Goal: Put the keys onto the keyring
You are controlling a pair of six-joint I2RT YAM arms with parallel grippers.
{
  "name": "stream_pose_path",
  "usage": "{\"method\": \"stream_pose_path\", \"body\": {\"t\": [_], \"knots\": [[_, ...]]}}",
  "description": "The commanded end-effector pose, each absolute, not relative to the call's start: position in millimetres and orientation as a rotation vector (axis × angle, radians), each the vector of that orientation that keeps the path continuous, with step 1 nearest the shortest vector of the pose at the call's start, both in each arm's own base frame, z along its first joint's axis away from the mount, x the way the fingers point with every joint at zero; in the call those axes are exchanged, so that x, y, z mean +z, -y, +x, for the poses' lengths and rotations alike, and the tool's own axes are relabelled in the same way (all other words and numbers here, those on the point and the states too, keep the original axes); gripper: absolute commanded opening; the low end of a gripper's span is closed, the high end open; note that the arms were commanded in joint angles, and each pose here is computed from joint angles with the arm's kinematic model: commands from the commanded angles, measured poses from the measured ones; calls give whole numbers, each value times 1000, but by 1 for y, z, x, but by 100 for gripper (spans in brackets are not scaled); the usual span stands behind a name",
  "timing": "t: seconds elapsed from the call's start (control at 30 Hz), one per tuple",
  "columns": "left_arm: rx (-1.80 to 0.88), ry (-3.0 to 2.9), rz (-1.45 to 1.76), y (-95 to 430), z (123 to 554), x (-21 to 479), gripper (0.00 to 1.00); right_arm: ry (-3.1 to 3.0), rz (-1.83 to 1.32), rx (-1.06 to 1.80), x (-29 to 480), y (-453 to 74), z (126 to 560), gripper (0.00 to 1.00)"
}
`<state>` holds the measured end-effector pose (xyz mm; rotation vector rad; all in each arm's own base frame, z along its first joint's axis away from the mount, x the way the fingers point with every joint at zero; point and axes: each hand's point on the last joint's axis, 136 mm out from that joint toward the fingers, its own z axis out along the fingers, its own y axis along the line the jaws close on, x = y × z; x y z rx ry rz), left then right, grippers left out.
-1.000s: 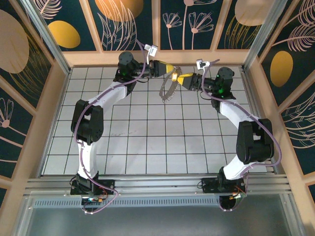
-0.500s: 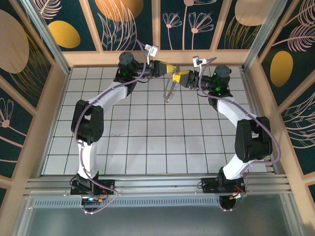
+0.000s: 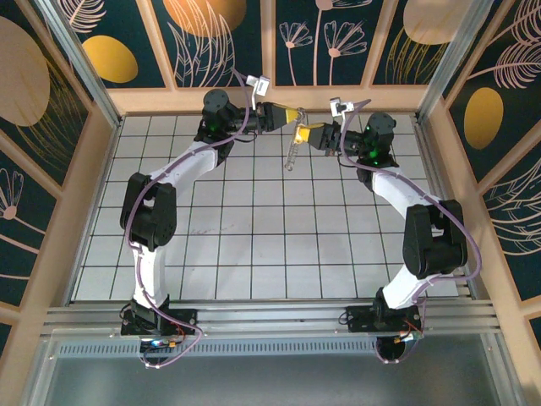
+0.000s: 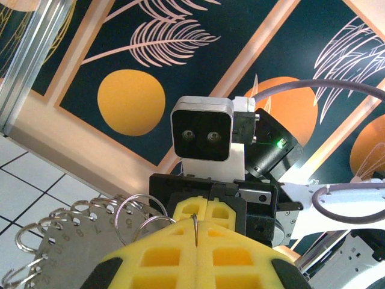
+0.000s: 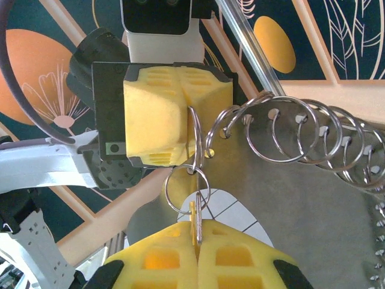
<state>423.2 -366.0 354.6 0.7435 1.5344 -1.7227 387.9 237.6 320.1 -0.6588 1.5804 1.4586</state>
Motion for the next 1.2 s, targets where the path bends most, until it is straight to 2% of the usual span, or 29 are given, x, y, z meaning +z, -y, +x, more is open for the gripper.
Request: {"method": "stream_pose_path", "body": {"t": [0.0,0.33,1.17], "knots": [[-1681,-1398,734,357,410,398,0,-1550,-687,1471,326,-244,378,0],[-1697,-1388,716,361,404,397,0,-1555,-666,1500,326,-264,384,0],[-1703,-1367,689,358,402,397,0,-1587,-572,1482,321,-248,388,0]]}}
